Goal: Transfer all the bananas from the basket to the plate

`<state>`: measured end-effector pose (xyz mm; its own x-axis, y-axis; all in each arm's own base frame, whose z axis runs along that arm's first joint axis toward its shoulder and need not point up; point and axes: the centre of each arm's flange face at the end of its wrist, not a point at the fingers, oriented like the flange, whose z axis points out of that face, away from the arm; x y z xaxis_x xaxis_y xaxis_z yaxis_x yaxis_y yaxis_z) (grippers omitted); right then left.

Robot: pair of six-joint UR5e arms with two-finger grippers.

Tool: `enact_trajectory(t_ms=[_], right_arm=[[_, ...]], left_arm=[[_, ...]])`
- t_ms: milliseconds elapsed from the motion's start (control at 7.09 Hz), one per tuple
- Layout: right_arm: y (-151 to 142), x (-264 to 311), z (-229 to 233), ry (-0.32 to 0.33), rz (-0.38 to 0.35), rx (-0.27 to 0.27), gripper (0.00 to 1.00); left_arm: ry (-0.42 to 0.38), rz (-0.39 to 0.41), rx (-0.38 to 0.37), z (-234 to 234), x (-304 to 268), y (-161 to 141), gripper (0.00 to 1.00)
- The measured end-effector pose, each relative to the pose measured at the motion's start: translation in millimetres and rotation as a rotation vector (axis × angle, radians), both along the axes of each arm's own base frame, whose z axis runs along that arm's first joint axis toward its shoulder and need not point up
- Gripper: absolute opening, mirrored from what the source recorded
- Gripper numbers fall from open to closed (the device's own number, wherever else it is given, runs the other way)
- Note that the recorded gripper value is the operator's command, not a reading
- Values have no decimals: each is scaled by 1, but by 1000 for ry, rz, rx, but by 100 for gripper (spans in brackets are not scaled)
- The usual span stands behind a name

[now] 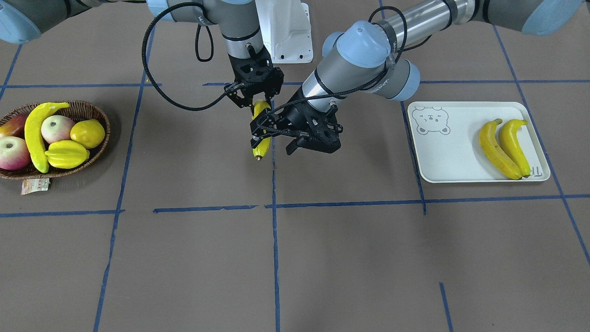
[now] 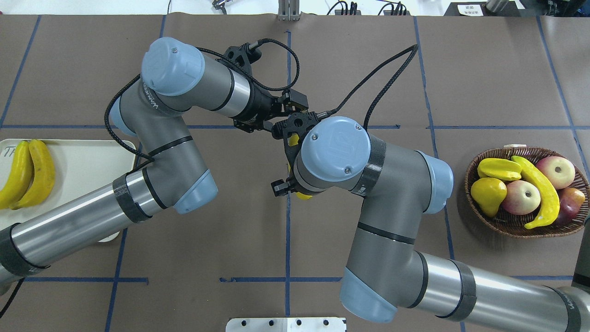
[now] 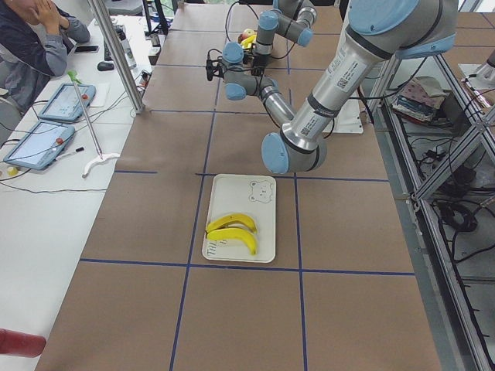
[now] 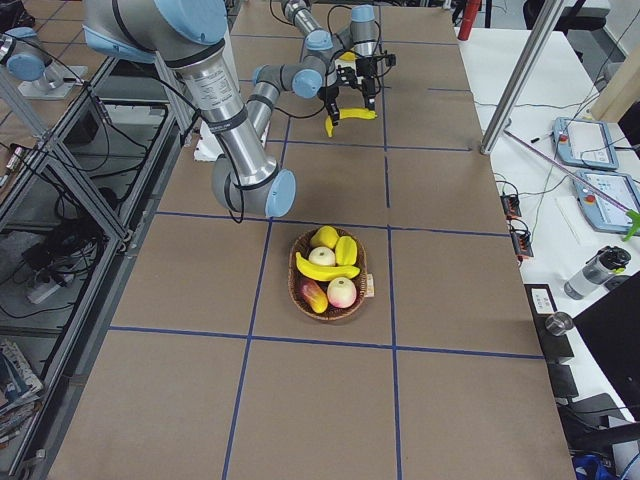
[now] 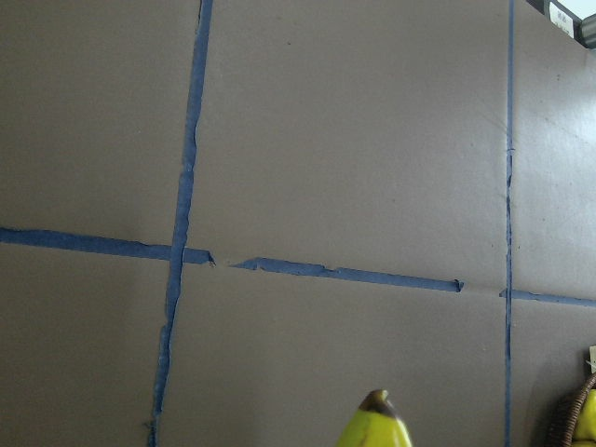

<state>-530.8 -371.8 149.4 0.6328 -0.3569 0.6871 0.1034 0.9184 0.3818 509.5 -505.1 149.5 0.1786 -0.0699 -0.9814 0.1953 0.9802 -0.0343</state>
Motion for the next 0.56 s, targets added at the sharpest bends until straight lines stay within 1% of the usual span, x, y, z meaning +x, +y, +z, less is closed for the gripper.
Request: enact_trajectory(t_ms=[282, 423, 564], right_arm=[[0, 0, 0, -1, -1, 2, 12], [0, 0, -1, -1, -2, 3, 12], [0, 0, -1, -2, -3, 5, 12]], left_arm=[[4, 8, 3, -3, 4, 4, 78], [8, 11, 5, -5, 6, 6, 77], [10, 14, 6, -7, 7, 7, 73]])
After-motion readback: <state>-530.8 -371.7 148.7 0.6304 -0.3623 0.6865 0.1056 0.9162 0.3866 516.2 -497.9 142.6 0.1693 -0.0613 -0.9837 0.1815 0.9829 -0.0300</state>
